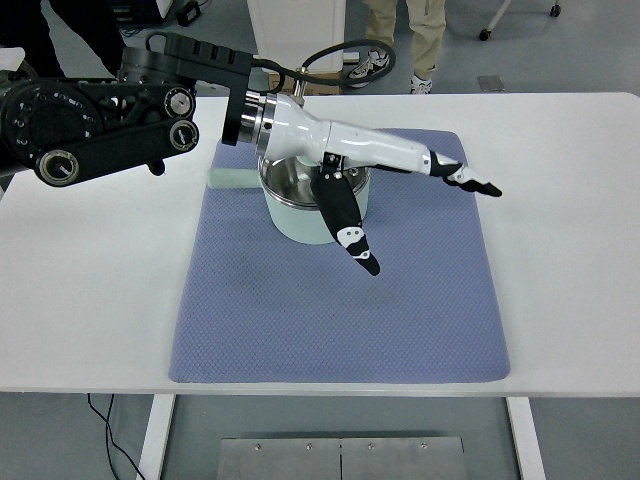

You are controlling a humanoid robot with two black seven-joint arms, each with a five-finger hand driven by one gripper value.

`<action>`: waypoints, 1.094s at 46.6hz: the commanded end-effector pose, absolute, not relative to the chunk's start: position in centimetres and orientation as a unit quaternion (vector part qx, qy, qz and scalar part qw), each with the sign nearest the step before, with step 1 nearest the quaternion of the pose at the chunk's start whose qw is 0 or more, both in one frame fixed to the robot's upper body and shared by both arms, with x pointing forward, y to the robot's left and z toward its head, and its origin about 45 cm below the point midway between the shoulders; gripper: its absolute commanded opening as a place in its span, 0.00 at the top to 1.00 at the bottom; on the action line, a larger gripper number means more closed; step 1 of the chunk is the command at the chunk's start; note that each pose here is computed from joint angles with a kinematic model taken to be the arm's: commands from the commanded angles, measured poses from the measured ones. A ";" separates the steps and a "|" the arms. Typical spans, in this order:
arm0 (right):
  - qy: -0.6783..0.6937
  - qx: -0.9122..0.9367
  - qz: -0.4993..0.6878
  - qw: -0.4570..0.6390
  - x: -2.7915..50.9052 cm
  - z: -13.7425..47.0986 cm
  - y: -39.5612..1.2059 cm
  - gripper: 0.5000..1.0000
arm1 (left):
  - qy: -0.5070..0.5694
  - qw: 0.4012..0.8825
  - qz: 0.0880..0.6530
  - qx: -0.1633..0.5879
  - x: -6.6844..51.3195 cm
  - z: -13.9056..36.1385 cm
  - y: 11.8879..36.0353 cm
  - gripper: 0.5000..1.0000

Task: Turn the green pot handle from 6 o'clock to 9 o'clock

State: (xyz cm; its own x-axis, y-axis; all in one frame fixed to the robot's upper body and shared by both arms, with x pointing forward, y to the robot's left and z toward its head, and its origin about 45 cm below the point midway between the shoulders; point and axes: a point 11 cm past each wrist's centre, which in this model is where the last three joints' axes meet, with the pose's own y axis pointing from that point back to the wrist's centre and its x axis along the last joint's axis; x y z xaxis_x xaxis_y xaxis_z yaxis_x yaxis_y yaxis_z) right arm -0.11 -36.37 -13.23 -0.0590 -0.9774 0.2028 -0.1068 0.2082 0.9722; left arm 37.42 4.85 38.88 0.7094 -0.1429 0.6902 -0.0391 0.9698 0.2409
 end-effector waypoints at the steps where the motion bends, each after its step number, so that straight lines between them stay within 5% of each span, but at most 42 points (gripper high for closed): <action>1: -0.588 0.460 -0.429 0.508 -0.2 -13.2 -36.4 0.00 | -0.351 0.931 0.023 0.096 39.0 39.8 5.5 0.00; 26: -0.588 0.460 -0.429 0.508 -0.2 -13.2 -36.4 0.00 | -0.148 0.951 0.270 -0.022 46.4 39.1 12.7 0.00; 51: -0.588 0.460 -0.429 0.508 -0.2 -13.2 -36.4 0.00 | 0.012 0.879 0.459 -0.126 49.9 34.9 20.2 0.00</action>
